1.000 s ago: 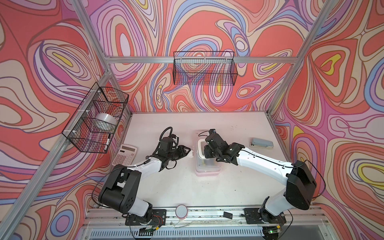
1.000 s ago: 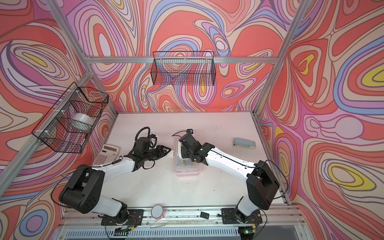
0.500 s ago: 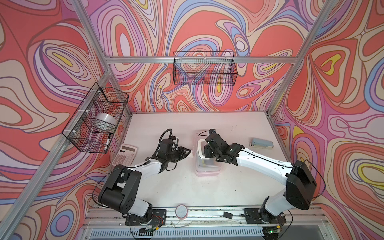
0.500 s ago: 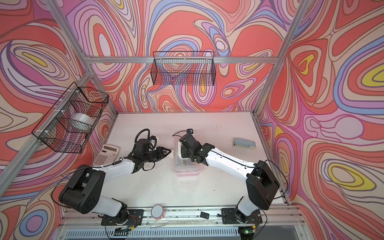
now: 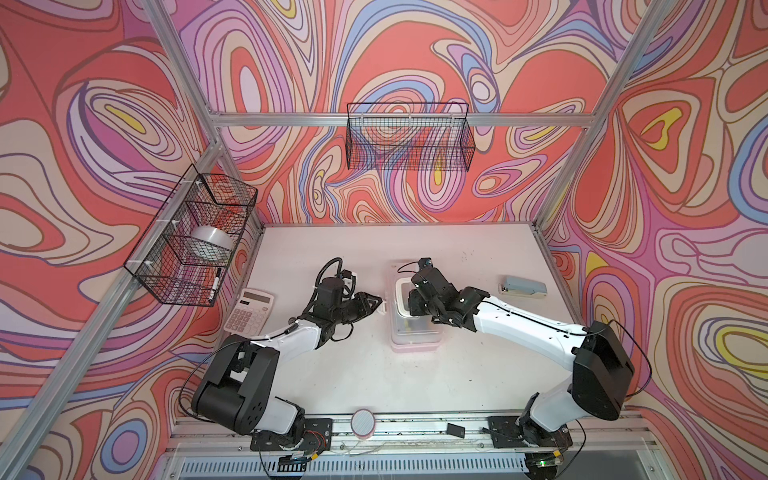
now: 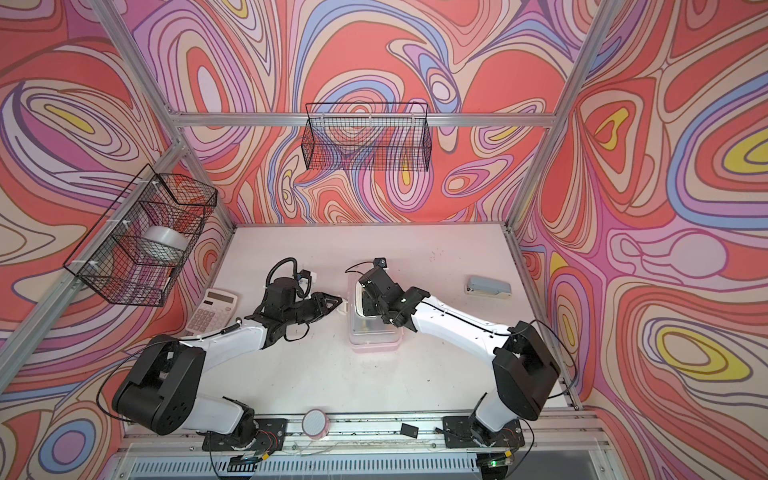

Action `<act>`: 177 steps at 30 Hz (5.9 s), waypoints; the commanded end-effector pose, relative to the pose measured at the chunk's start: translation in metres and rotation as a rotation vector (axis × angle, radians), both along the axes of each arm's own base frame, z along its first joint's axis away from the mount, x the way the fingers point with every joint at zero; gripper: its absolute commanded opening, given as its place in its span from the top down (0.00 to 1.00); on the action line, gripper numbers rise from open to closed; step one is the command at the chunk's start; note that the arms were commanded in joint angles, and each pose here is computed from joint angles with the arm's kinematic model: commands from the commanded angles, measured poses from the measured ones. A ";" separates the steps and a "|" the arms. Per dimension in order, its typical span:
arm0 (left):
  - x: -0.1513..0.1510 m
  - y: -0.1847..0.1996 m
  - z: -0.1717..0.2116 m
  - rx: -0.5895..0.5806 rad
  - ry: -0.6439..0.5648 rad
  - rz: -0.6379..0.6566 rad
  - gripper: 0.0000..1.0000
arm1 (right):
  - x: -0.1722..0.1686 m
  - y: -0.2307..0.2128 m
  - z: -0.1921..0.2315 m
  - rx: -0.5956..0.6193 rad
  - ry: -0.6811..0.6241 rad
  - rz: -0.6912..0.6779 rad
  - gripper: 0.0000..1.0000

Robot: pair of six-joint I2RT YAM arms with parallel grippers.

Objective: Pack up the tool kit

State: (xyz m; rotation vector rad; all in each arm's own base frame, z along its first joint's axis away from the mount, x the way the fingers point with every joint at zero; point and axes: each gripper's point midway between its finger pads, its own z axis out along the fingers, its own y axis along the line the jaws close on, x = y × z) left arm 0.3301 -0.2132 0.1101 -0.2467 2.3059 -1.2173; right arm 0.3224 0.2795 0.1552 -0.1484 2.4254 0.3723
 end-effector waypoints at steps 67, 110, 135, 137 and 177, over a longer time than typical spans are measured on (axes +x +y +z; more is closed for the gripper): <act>-0.007 -0.018 0.001 -0.083 -0.013 -0.057 0.80 | -0.006 -0.014 -0.030 -0.084 0.054 -0.018 0.70; -0.025 -0.028 -0.067 -0.152 0.071 -0.030 0.72 | 0.005 -0.139 -0.039 0.350 0.182 -0.390 0.66; 0.001 0.007 -0.083 0.372 0.206 0.008 0.75 | 0.028 -0.135 -0.074 0.286 0.181 -0.368 0.67; 0.004 0.000 -0.083 0.367 0.209 -0.006 0.75 | 0.031 -0.135 -0.079 0.270 0.187 -0.372 0.67; 0.008 -0.027 -0.025 0.473 0.113 -0.038 0.75 | 0.033 -0.119 -0.078 0.253 0.170 -0.299 0.71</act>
